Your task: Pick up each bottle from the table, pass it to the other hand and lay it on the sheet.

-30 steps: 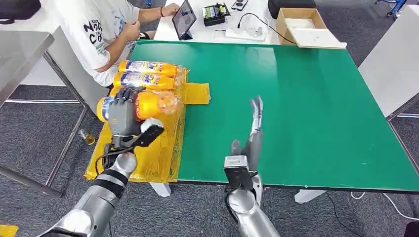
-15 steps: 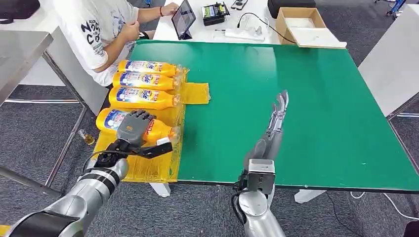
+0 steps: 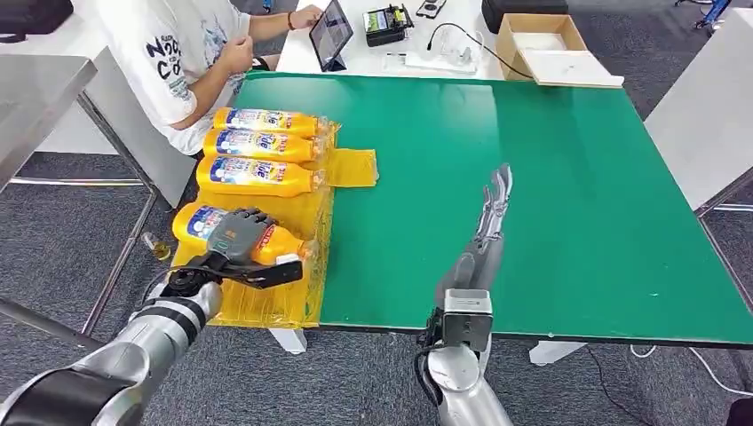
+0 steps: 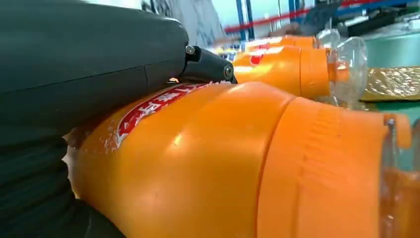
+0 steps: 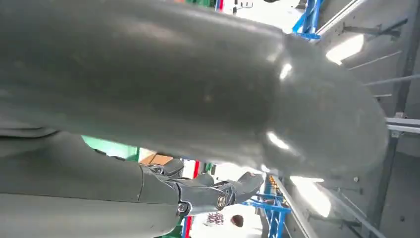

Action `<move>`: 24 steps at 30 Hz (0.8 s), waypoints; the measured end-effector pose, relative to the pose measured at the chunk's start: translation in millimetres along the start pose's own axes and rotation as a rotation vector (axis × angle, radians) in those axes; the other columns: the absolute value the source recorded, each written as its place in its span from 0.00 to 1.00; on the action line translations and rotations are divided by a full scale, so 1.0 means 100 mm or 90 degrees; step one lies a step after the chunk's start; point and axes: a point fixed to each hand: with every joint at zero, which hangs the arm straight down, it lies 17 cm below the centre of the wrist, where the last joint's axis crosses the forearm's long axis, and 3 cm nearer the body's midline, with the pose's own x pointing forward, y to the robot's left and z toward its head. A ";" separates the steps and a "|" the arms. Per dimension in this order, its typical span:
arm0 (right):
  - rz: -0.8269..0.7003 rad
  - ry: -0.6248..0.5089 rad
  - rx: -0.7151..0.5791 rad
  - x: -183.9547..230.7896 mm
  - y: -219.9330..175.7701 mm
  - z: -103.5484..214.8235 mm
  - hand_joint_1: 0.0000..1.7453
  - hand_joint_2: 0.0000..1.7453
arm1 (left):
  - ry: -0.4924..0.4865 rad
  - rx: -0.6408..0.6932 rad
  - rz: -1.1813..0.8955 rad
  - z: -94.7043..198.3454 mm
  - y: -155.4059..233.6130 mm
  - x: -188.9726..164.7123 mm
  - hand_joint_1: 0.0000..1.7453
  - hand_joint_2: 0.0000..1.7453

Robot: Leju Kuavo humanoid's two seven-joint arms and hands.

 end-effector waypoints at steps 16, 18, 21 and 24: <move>-0.027 0.022 0.092 -0.16 0.37 0.13 0.00 0.00 | -0.042 -0.116 0.358 0.08 -0.24 0.30 0.00 0.00; -0.027 0.025 0.095 -0.17 0.38 0.14 0.00 0.00 | -0.045 -0.115 0.373 0.08 -0.23 0.32 0.00 0.00; -0.030 0.030 0.102 -0.20 0.41 0.16 0.00 0.00 | -0.060 -0.115 0.411 0.10 -0.21 0.38 0.00 0.00; -0.031 0.034 0.109 -0.23 0.43 0.17 0.00 0.00 | -0.084 -0.108 0.472 0.12 -0.17 0.46 0.00 0.00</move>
